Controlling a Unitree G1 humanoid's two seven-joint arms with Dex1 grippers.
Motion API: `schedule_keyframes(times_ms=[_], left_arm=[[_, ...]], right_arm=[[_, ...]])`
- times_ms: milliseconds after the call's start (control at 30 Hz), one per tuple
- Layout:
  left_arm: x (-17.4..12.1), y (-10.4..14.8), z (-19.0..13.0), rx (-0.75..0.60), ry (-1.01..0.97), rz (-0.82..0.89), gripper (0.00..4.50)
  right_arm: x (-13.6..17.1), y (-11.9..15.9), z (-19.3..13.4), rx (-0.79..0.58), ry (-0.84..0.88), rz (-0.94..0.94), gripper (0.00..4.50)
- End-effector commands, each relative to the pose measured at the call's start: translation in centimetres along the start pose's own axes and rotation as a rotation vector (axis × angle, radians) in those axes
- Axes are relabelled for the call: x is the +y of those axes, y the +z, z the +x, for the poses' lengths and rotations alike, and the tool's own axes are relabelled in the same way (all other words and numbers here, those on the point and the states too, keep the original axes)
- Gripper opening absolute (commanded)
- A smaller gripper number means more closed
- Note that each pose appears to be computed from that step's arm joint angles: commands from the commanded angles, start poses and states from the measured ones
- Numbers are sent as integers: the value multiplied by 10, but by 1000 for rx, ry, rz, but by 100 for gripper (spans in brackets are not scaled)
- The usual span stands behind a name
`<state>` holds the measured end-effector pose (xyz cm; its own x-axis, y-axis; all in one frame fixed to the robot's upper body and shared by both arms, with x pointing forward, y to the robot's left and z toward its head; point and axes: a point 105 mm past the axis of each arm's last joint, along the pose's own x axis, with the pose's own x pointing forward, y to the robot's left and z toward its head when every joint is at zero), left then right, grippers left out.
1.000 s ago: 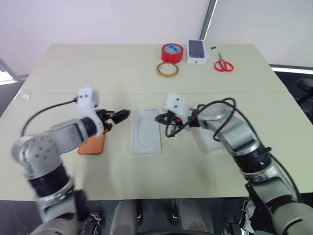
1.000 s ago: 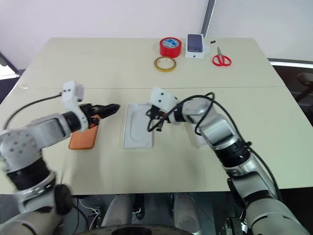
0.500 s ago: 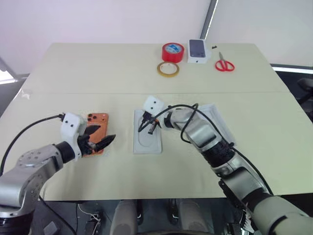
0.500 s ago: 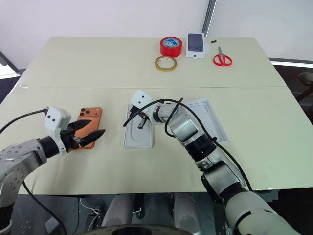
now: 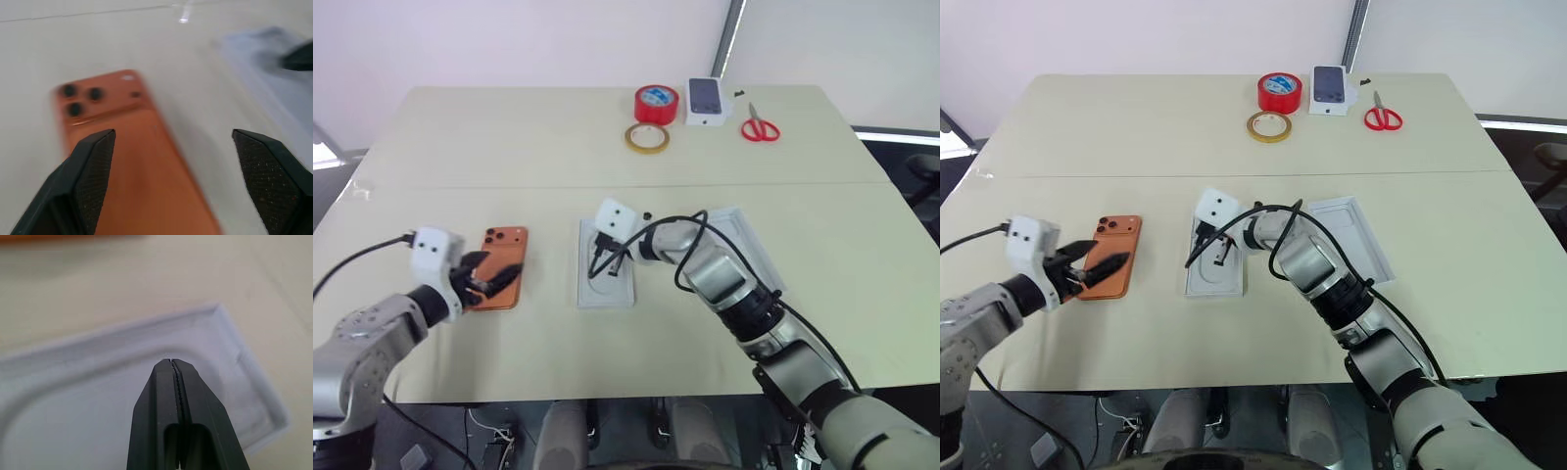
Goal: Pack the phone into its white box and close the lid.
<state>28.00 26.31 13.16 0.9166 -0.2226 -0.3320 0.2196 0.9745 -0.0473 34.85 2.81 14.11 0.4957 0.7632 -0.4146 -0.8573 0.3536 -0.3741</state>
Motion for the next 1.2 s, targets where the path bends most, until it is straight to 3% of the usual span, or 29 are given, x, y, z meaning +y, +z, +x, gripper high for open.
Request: schedule_keyframes(times_ms=[33,233,367,667,933,1200], left_arm=[[28,-1,-7,30,160,-108,448],[26,-10,3,148,131,-234,448],[4,-22,11,264,8,-301,448],[-46,-35,16,354,-166,-289,448],[-78,-37,17,334,-277,-334,448],[-75,-23,18,243,-312,-443,448]], right_arm=[[14,42,2,-120,53,-32,0],[42,49,31,-55,129,-111,0],[58,45,46,24,189,-148,0],[74,34,56,98,249,-186,0],[68,21,55,129,237,-202,0],[64,20,53,131,226,-212,0]])
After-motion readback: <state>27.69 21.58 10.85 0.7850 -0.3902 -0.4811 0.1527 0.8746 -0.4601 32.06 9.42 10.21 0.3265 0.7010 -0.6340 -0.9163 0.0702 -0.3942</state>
